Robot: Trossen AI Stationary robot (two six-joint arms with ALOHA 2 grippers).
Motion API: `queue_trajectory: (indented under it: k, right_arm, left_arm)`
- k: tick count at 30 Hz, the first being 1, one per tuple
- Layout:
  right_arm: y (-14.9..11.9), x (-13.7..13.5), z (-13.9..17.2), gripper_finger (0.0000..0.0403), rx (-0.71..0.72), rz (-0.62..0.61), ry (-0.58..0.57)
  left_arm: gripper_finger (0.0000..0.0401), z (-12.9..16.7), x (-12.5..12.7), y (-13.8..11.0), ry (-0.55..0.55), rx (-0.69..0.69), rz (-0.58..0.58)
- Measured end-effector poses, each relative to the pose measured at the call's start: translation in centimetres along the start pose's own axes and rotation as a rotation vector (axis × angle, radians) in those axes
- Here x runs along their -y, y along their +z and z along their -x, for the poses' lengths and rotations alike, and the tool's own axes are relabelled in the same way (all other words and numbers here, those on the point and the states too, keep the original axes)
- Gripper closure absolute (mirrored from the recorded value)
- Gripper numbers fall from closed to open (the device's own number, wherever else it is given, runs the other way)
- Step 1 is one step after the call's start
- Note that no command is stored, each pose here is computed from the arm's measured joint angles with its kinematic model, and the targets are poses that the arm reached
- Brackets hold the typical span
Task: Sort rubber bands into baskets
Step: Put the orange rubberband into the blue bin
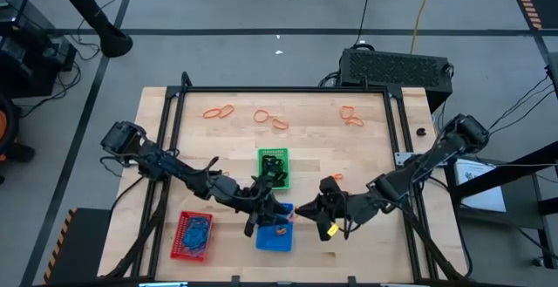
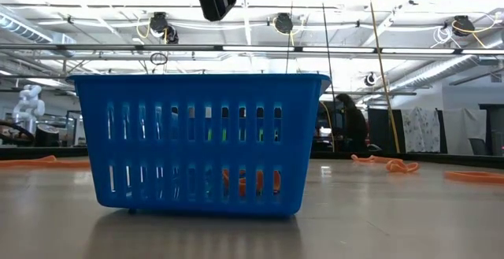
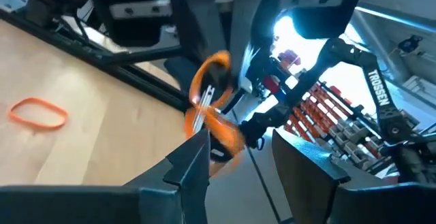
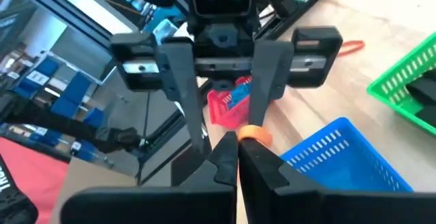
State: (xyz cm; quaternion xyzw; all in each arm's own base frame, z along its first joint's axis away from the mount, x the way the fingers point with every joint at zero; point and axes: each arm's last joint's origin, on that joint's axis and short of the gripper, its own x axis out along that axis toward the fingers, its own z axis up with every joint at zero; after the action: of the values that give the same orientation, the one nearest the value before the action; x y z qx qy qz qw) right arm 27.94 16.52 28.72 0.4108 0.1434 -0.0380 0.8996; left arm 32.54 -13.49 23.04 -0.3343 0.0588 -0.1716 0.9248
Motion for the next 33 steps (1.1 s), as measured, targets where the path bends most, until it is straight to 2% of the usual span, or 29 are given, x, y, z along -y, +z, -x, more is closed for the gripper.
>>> queue_trajectory:
  k: [10, 13, 16, 21, 23, 28, 33]
  right_arm:
    - [1.0, 0.6, -0.7, 0.0402, -0.021, 0.007, 0.005]
    - [1.0, 0.7, -0.7, 0.0402, -0.02, 0.007, 0.004]
    - [1.0, 0.7, -0.7, 0.0402, -0.021, 0.007, 0.005]
    - [1.0, 0.7, -0.7, 0.0402, -0.023, 0.012, 0.005]
    - [0.9, 0.6, -0.7, 0.0398, -0.044, 0.013, 0.015]
    - [0.8, 1.3, -0.8, 0.0361, -0.093, -0.024, -0.025]
    - [0.3, 2.3, -0.7, 0.0303, -0.183, 0.005, -0.107]
  left_arm:
    - [0.0236, 0.0, -0.5, 0.3, 0.019, 0.007, -0.017]
    - [0.0248, 0.0, -0.7, 0.4, 0.029, 0.008, -0.017]
    - [0.0282, 0.0, -0.8, 0.4, 0.035, 0.0, -0.018]
    - [0.0383, 0.0, -0.9, 0.2, 0.05, -0.017, -0.046]
    - [0.039, 0.0, -0.9, 0.2, 0.059, -0.011, -0.046]
    - [0.0396, 0.0, -1.0, 0.1, 0.072, -0.021, -0.046]
    - [0.0397, 0.1, -0.9, -1.2, 0.116, -0.11, -0.025]
